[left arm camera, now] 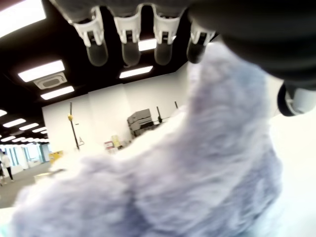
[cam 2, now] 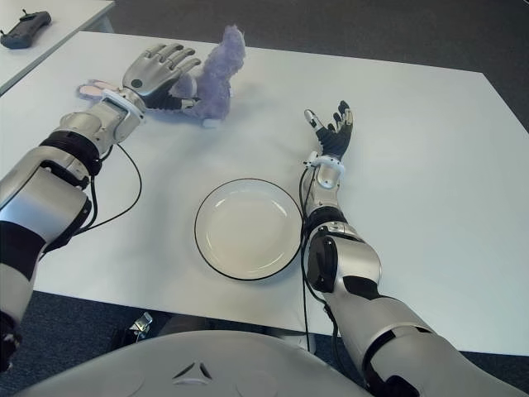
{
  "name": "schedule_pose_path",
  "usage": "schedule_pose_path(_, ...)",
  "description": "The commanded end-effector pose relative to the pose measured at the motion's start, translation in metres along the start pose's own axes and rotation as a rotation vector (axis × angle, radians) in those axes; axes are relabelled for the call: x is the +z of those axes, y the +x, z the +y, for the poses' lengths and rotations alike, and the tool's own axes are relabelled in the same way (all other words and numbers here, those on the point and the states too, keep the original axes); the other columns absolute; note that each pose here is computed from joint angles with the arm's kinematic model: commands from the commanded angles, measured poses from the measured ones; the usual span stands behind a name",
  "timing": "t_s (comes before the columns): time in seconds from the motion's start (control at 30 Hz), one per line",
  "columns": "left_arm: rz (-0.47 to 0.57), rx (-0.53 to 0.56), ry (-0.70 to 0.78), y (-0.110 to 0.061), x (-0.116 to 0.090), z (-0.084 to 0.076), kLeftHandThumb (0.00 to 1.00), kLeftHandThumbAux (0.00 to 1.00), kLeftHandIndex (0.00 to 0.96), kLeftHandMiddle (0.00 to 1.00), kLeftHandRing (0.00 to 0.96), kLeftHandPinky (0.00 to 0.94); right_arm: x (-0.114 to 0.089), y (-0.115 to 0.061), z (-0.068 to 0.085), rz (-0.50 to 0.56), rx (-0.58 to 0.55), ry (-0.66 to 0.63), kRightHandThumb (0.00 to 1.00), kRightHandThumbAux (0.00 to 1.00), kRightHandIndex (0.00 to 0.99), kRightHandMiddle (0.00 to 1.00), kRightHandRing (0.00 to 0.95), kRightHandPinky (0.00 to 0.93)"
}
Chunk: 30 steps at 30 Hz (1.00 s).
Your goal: Put the doll into the plate.
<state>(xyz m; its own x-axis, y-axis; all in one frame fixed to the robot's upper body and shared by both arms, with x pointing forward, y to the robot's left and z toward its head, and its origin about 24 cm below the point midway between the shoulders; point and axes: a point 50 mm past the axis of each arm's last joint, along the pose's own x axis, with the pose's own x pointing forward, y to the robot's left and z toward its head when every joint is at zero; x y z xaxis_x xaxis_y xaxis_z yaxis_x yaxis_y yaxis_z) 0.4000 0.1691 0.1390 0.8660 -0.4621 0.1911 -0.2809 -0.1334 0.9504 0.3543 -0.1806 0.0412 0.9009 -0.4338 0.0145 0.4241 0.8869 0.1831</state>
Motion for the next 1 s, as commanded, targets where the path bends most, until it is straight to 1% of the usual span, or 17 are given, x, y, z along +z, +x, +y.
schedule_pose_path(0.03, -0.020, -0.033, -0.082, 0.008, 0.014, -0.001, 0.316, 0.240, 0.000, 0.000, 0.000, 0.000, -0.122, -0.100, -0.051, 0.572, -0.133, -0.119, 0.000, 0.807, 0.115, 0.098, 0.072, 0.084)
schedule_pose_path(0.07, -0.021, -0.032, -0.095, 0.008, 0.016, -0.001, 0.316, 0.239, 0.000, 0.000, 0.000, 0.000, -0.122, -0.100, -0.051, 0.573, -0.133, -0.122, 0.000, 0.806, 0.116, 0.099, 0.072, 0.083)
schedule_pose_path(0.17, -0.020, -0.036, -0.140, 0.009, 0.021, -0.003, 0.323, 0.237, 0.000, 0.000, 0.000, 0.059, -0.122, -0.101, -0.050, 0.574, -0.136, -0.128, 0.000, 0.804, 0.141, 0.110, 0.076, 0.084)
schedule_pose_path(0.3, -0.016, -0.052, -0.188, 0.009, 0.025, -0.007, 0.326, 0.238, 0.000, 0.000, 0.000, 0.073, -0.123, -0.101, -0.050, 0.575, -0.139, -0.131, 0.000, 0.806, 0.163, 0.117, 0.079, 0.089)
schedule_pose_path(0.37, -0.014, -0.060, -0.226, 0.009, 0.029, -0.010, 0.329, 0.246, 0.000, 0.000, 0.000, 0.194, -0.122, -0.101, -0.050, 0.571, -0.138, -0.135, 0.006, 0.808, 0.181, 0.122, 0.079, 0.080)
schedule_pose_path(0.43, -0.014, -0.065, -0.250, 0.008, 0.031, -0.011, 0.331, 0.248, 0.000, 0.000, 0.000, 0.209, -0.122, -0.101, -0.050, 0.568, -0.138, -0.139, 0.011, 0.807, 0.184, 0.122, 0.080, 0.078)
schedule_pose_path(0.57, -0.016, -0.075, -0.309, 0.007, 0.036, -0.014, 0.342, 0.240, 0.000, 0.000, 0.006, 0.145, -0.123, -0.102, -0.050, 0.565, -0.142, -0.148, 0.024, 0.807, 0.195, 0.125, 0.082, 0.087)
schedule_pose_path(0.63, -0.015, -0.080, -0.328, 0.007, 0.037, -0.015, 0.342, 0.239, 0.000, 0.000, 0.006, 0.138, -0.123, -0.102, -0.051, 0.566, -0.146, -0.150, 0.027, 0.806, 0.196, 0.125, 0.082, 0.088)
schedule_pose_path(0.67, -0.012, -0.092, -0.349, 0.007, 0.038, -0.016, 0.342, 0.235, 0.000, 0.000, 0.006, 0.120, -0.123, -0.102, -0.051, 0.567, -0.149, -0.151, 0.030, 0.800, 0.199, 0.126, 0.084, 0.094)
schedule_pose_path(0.83, 0.010, -0.131, -0.413, 0.005, 0.039, -0.022, 0.395, 0.241, 0.000, 0.000, 0.003, 0.115, -0.123, -0.103, -0.051, 0.567, -0.156, -0.149, 0.051, 0.795, 0.217, 0.127, 0.086, 0.098)
schedule_pose_path(1.0, 0.024, -0.141, -0.432, 0.003, 0.041, -0.025, 0.405, 0.245, 0.000, 0.000, 0.004, 0.101, -0.123, -0.103, -0.051, 0.568, -0.157, -0.145, 0.059, 0.790, 0.225, 0.128, 0.086, 0.100)
